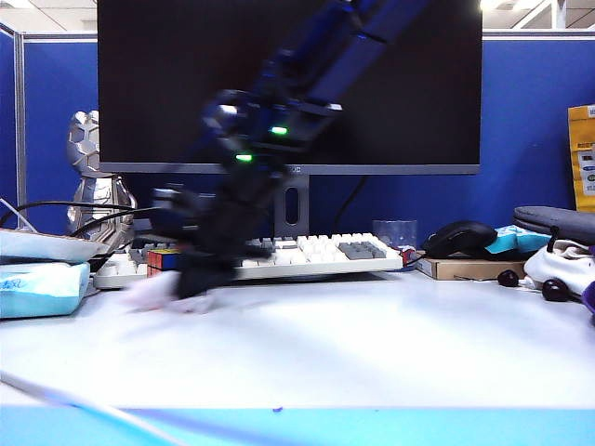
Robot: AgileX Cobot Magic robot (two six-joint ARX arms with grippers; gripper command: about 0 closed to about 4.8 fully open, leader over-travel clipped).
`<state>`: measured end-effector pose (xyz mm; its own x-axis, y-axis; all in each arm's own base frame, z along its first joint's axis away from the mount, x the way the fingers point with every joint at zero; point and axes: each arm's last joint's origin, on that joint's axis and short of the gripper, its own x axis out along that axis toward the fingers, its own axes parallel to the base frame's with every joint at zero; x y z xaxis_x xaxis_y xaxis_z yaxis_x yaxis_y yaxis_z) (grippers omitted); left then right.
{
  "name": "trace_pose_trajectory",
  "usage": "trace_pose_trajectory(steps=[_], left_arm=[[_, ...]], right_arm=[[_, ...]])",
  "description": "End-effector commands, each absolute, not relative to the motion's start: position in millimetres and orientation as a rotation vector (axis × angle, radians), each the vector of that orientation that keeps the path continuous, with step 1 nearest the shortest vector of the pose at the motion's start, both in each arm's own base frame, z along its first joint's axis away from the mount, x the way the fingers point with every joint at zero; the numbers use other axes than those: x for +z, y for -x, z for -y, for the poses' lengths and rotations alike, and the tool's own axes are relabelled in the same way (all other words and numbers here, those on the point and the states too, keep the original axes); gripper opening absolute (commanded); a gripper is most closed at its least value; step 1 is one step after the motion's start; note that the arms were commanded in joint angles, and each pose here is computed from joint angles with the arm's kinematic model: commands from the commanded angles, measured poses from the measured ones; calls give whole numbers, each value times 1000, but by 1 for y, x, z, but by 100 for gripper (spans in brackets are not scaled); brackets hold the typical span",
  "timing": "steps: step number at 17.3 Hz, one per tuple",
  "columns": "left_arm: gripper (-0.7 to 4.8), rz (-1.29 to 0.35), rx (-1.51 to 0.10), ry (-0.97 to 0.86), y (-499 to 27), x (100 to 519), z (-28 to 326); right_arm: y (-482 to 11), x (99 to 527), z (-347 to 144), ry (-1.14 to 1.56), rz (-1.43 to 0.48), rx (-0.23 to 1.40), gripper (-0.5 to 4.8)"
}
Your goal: Use the wet wipes on the table to wipe the cherry juice off the table, then put the wipes back on the table.
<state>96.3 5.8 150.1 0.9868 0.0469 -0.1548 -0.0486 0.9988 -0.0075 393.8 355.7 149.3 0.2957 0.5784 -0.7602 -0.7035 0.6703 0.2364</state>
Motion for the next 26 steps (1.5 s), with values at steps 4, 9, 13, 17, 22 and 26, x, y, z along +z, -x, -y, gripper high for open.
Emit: trace_pose_trajectory(steps=[4,9,13,17,22,26], left_arm=[[-2,-163,44,16,-96,149,-6],[-2,-163,44,16,-96,149,-6],[-2,-163,44,16,-96,149,-6],[-2,-163,44,16,-96,149,-6],[-2,-163,44,15,-96,149,-6],[-2,-163,44,15,-96,149,-6]], right_arm=[[-401,122,-335,166,-1074,644,-5],[-412,121,-317,104,-1125,639,-5],[-385,121,-344,115,-1182,894,-5],[-367,152,-365,196,-1196,1003,-5],[-369,281,-365,196,-931,1011,-5],[-347,379,-340,162,-703,980,-5]])
